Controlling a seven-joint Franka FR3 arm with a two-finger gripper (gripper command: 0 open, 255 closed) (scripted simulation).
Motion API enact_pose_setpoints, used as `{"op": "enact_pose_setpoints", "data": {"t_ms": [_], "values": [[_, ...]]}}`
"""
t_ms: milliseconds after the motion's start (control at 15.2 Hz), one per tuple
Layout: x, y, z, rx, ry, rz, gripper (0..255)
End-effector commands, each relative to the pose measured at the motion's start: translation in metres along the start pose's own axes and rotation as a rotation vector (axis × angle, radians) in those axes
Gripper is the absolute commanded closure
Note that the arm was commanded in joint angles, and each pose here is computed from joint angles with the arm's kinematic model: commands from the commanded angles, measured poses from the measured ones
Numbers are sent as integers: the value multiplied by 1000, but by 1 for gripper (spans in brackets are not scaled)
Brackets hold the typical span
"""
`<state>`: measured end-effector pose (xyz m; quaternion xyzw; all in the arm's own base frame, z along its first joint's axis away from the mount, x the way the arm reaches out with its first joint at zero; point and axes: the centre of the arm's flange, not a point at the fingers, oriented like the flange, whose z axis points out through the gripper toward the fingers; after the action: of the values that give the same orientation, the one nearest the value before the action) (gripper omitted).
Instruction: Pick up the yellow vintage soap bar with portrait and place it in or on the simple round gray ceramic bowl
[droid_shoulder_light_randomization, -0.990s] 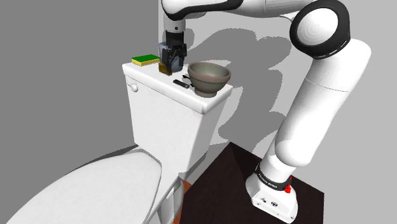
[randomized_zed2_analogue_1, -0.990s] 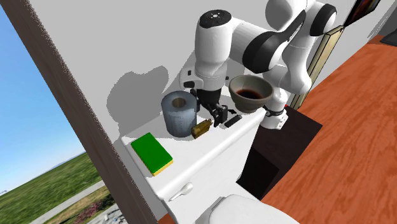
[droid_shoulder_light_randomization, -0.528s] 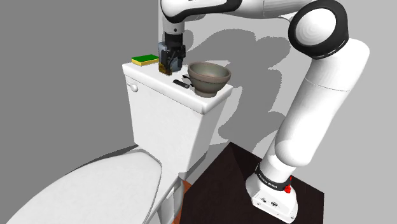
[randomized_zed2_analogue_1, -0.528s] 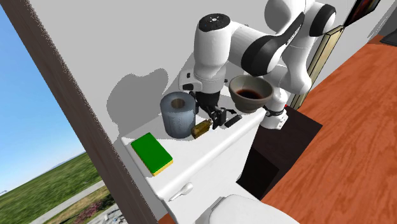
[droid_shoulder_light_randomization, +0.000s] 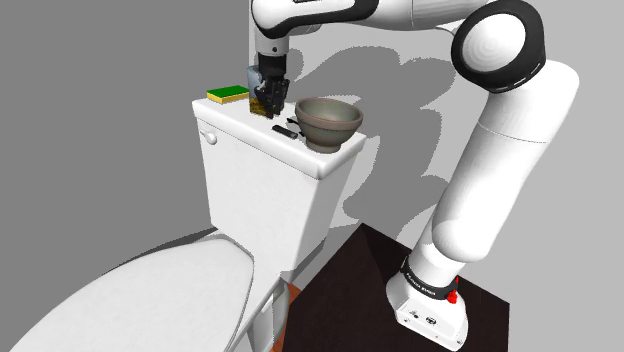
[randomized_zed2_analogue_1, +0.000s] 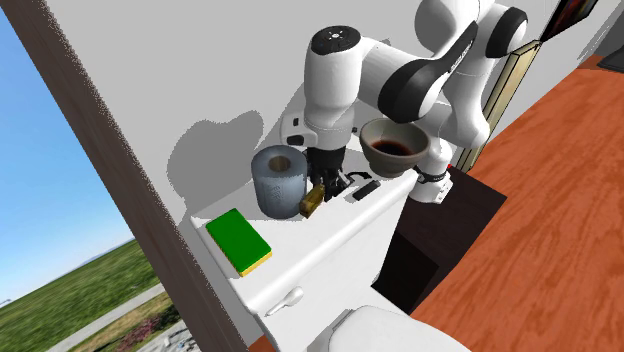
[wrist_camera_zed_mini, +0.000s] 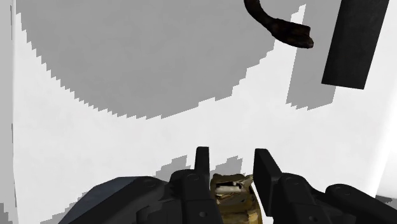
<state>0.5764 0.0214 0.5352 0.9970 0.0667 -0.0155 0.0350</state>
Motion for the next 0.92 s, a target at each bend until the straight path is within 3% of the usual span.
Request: {"op": "enact_pose_setpoints", "data": {"t_ms": [0, 858], "values": [[0, 0, 2, 0, -3, 1, 255], [-3, 5, -62, 0, -3, 1, 255]]}}
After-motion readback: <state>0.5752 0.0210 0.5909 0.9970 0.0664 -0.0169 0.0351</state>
